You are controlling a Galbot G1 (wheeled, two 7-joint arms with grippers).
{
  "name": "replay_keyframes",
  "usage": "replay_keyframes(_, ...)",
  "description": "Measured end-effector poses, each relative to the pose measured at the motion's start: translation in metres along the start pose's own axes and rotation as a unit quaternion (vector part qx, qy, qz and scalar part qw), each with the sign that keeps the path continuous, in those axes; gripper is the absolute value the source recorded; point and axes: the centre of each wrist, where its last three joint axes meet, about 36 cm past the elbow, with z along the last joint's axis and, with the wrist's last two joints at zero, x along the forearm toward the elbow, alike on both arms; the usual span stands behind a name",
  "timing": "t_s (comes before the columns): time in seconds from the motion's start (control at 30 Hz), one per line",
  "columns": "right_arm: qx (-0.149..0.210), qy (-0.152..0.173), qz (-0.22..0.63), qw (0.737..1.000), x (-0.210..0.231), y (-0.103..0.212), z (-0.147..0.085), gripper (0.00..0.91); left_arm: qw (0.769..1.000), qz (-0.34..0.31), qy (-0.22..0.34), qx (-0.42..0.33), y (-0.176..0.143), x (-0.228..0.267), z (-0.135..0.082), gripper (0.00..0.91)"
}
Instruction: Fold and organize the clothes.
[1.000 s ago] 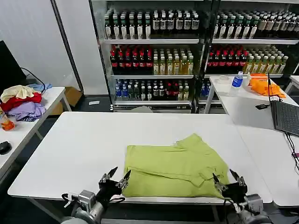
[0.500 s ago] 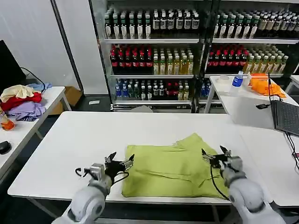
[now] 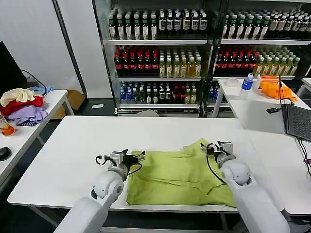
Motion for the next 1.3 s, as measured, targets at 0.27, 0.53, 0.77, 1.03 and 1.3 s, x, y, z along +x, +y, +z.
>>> replay_keyframes(0.27,-0.010,0.020,-0.004,1.000,-0.023,0.008,0.002,0.363,1.000,-0.008,0.012,-0.004,0.001,-0.011,0.001,0.030)
replay_keyframes(0.53,-0.019,0.029,-0.005,0.999,-0.034,0.014,0.008,0.000,1.000,0.000,0.021,-0.001,0.004,-0.012,0.006,0.020)
replay_keyframes(0.77,-0.025,0.033,-0.009,0.999,-0.036,0.017,0.010,0.000,1.000,0.002,0.026,0.003,0.009,-0.011,0.009,0.020)
replay_keyframes(1.03,-0.032,0.029,-0.012,0.999,-0.035,0.017,0.012,0.000,1.000,0.010,0.025,0.015,0.016,-0.009,0.010,0.020)
replay_keyframes(1.3,-0.046,0.012,-0.020,0.999,-0.025,0.012,0.009,0.000,0.999,0.031,0.011,0.030,0.017,-0.005,0.006,0.020)
